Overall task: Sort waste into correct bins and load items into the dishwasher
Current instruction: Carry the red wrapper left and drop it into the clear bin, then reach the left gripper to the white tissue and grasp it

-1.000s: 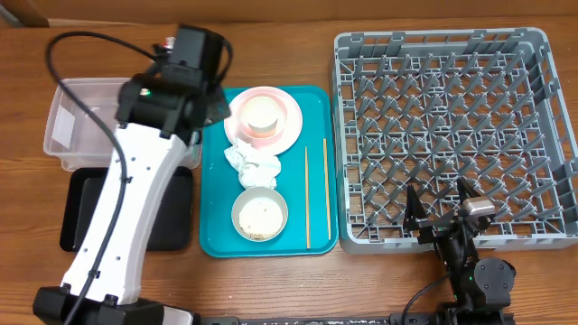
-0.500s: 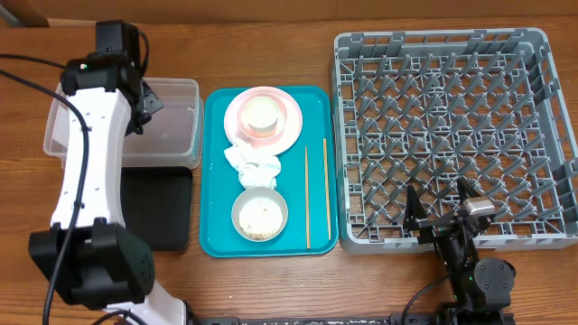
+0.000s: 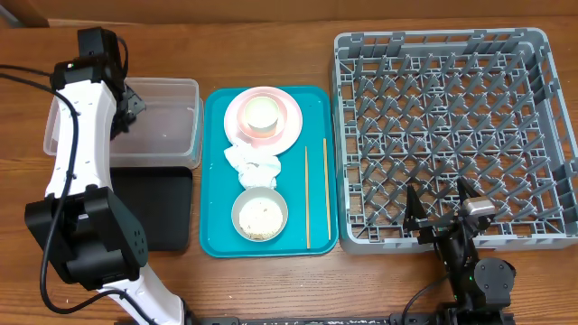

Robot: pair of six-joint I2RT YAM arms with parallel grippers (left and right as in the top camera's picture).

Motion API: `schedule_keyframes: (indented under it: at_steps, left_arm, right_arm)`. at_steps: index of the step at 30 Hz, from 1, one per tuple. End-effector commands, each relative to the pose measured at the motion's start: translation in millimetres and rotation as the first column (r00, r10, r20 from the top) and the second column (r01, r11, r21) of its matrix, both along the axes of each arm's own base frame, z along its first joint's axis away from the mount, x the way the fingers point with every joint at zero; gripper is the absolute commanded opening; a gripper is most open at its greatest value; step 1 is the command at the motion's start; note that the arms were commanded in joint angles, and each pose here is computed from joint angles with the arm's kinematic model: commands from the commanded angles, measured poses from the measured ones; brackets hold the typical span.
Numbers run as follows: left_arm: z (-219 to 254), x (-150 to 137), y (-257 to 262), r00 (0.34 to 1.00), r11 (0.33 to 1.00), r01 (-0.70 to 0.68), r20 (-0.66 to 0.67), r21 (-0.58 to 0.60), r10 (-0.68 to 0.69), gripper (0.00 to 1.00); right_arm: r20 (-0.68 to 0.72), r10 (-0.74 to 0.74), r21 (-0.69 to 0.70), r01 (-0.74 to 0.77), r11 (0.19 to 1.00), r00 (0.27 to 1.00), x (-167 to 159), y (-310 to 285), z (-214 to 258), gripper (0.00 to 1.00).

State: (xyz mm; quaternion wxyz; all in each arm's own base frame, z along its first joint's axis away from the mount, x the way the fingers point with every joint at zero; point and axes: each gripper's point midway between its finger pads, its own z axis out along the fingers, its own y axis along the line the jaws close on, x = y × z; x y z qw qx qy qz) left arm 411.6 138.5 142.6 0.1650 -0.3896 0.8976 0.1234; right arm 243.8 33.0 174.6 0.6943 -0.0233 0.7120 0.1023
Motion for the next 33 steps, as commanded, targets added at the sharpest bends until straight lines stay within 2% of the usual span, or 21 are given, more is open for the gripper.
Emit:
schedule_keyframes:
  at_steps: [1,5,7,10,15,19,23,24,25,29,33]
  left_arm:
    - [-16.5,10.2,2.6,0.999,0.999,0.043,-0.028,0.013,-0.042,0.08]
    - [-43.3,14.1,3.9,0.995,0.998,0.062,-0.082,0.007,-0.061,0.09]
    - [-51.6,14.4,4.4,0.992,0.997,0.071,-0.102,0.005,-0.07,0.17]
    - [-49.7,16.6,4.6,0.991,0.996,0.093,-0.099,0.01,-0.091,0.4]
    - [-16.0,19.0,-0.3,0.994,0.995,0.102,-0.044,-0.002,-0.102,0.58]
    - [26.6,19.7,-25.3,0.987,0.982,0.152,0.069,-0.109,-0.145,0.65]
    - [75.8,18.3,-78.4,0.926,0.903,0.348,0.245,-0.251,-0.288,0.68]
    - [97.7,12.2,-107.5,0.877,0.843,0.451,0.318,-0.292,-0.359,0.71]
    - [104.7,7.9,-119.1,0.86,0.82,0.485,0.336,-0.303,-0.385,0.74]
    - [104.2,-23.6,-174.7,0.823,0.738,0.568,0.271,-0.364,-0.499,0.81]
    - [74.9,-50.6,-216.2,0.778,0.694,0.609,0.121,-0.383,-0.617,0.84]
  right_arm:
    - [-0.002,-0.003,0.003,0.003,1.0,1.0,0.5,-1.0,-3.0,1.0]
    - [-0.002,-0.003,0.003,0.003,1.0,1.0,0.5,-1.0,-3.0,1.0]
    - [-0.002,-0.003,0.003,0.003,1.0,1.0,0.5,-1.0,-3.0,1.0]
    - [-0.002,-0.003,0.003,0.003,1.0,1.0,0.5,-1.0,-3.0,1.0]
    - [-0.002,-0.003,0.003,0.003,1.0,1.0,0.5,-1.0,-3.0,1.0]
    - [-0.002,-0.003,0.004,0.003,1.0,1.0,0.5,-1.0,-3.0,1.0]
    - [-0.002,-0.003,0.003,0.003,1.0,1.0,0.5,-1.0,-3.0,1.0]
    - [-0.002,-0.003,0.003,0.003,1.0,1.0,0.5,-1.0,-3.0,1.0]
    - [-0.002,-0.003,0.003,0.003,1.0,1.0,0.5,-1.0,-3.0,1.0]
    - [-0.002,-0.003,0.003,0.003,1.0,1.0,0.5,-1.0,-3.0,1.0]
    - [-0.002,-0.003,0.003,0.003,1.0,1.0,0.5,-1.0,-3.0,1.0]
